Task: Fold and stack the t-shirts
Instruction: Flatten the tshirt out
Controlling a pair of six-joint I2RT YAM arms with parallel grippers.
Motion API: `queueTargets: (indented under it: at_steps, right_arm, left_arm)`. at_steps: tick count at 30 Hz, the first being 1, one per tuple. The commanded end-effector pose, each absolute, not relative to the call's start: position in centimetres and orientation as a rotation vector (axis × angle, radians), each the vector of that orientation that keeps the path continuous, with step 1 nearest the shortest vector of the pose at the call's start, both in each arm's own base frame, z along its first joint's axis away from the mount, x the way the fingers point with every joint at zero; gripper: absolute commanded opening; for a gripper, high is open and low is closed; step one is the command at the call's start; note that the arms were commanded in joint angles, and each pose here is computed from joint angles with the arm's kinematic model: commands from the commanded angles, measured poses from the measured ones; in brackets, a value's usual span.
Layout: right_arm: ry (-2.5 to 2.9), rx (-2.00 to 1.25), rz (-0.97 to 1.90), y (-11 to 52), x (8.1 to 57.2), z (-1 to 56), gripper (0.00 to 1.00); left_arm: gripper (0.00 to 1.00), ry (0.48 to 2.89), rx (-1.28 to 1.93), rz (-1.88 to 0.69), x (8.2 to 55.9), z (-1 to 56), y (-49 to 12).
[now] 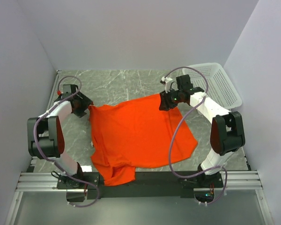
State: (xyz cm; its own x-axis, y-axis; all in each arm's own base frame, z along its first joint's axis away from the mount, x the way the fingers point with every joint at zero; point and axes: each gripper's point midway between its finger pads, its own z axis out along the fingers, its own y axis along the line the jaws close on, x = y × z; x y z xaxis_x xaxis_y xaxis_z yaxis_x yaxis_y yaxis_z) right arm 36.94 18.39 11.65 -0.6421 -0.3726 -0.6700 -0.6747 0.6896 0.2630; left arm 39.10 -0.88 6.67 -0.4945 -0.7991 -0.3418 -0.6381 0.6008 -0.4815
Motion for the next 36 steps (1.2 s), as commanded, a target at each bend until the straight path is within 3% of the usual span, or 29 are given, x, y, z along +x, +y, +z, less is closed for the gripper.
queueTargets:
  at_steps: [1, 8, 11, 15, 19, 25, 30, 32, 36]
  right_arm:
    - [2.241, -0.825, 0.699, 18.9, 36.7, 13.5, 0.47]
    - [2.245, -0.828, 0.704, 18.9, 36.6, 13.3, 0.47]
    - [2.247, -0.819, 0.706, 18.7, 36.7, 13.3, 0.47]
    - [2.245, -0.805, 0.703, 18.4, 36.9, 13.5, 0.47]
    - [2.247, -0.798, 0.705, 18.1, 36.9, 13.5, 0.47]
    - [2.251, -0.789, 0.688, 17.6, 37.2, 13.5, 0.47]
    - [2.250, -0.766, 0.683, 16.8, 37.5, 13.7, 0.47]
    - [2.251, -0.757, 0.681, 16.6, 37.6, 13.8, 0.47]
    - [2.249, -0.743, 0.679, 16.2, 37.8, 14.0, 0.47]
  left_arm:
    - [0.71, 2.222, -1.096, -0.413, 41.9, 8.7, -0.4]
    - [0.66, 2.280, -1.093, -0.465, 43.0, 6.9, -1.3]
    - [0.53, 2.311, -1.070, -0.512, 43.0, 6.3, -2.0]
    - [0.01, 2.302, -0.966, -0.547, 43.9, 7.6, -2.5]
    - [0.01, 2.168, -0.692, -0.533, 45.7, 13.6, -3.0]
    - [0.01, 2.020, -0.157, -0.623, 43.2, 21.7, -8.4]
    - [0.06, 2.178, 0.013, -0.746, 37.8, 18.6, -12.5]
    - [0.18, 2.283, 0.104, -0.798, 35.5, 16.1, -15.2]
    - [0.32, 2.581, 0.232, -0.834, 30.1, 10.5, -19.4]
